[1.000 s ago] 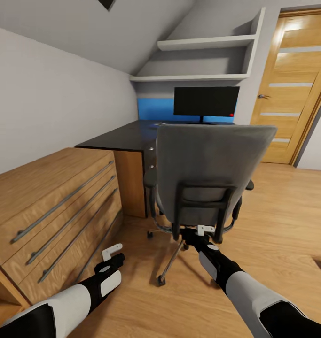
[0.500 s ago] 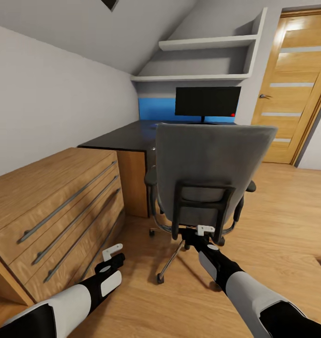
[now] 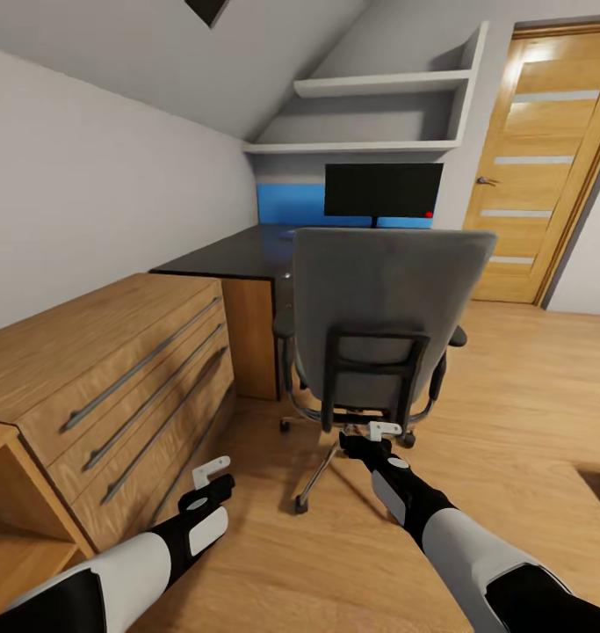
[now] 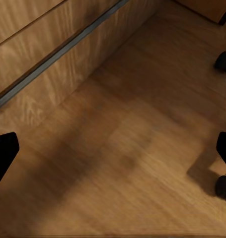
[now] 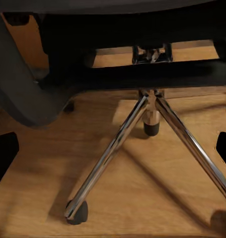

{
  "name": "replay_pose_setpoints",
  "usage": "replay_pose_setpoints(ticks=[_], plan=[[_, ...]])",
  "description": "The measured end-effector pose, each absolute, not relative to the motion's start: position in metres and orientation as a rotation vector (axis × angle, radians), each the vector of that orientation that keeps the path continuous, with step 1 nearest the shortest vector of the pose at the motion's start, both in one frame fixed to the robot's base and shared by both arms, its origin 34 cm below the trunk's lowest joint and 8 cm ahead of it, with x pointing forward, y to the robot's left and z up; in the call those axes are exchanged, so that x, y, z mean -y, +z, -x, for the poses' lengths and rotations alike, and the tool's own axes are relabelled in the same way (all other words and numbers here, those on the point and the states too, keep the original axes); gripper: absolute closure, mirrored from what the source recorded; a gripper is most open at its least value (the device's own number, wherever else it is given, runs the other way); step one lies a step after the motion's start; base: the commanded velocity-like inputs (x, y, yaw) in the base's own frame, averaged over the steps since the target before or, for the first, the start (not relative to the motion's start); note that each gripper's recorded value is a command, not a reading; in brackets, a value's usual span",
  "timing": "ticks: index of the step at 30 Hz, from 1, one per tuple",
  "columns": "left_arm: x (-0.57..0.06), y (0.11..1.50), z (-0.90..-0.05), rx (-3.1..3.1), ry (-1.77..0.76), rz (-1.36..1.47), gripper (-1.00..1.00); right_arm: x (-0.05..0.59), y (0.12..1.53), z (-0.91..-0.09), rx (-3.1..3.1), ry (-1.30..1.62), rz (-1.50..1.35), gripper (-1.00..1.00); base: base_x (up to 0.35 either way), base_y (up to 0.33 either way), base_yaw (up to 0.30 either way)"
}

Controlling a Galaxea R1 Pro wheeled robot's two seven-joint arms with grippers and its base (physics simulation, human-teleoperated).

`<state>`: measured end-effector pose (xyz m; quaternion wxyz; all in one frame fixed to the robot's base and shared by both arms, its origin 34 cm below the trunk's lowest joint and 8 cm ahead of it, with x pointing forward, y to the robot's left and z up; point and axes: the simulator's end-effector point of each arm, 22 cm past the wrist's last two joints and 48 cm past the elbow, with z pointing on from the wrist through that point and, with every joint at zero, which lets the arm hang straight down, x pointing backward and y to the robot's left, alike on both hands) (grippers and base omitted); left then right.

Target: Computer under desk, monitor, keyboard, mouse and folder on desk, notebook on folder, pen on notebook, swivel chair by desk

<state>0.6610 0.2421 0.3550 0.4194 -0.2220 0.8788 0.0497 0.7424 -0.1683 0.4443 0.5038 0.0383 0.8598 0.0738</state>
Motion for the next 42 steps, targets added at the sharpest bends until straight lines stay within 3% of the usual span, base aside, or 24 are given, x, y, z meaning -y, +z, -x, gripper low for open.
replay_pose_setpoints(ticks=[22, 42], plan=[[-0.224, 0.361, -0.662, -2.201, 0.094, 0.548, -1.0, 0.169, 0.451, -0.743, -2.066, 0.178, -0.092, -1.0, -0.003, 0.001, -0.237], [-0.219, 0.361, -0.662, -2.202, 0.085, 0.543, -1.0, 0.167, 0.453, -0.744, -2.052, 0.185, -0.095, -1.0, 0.0, 0.0, -0.012]])
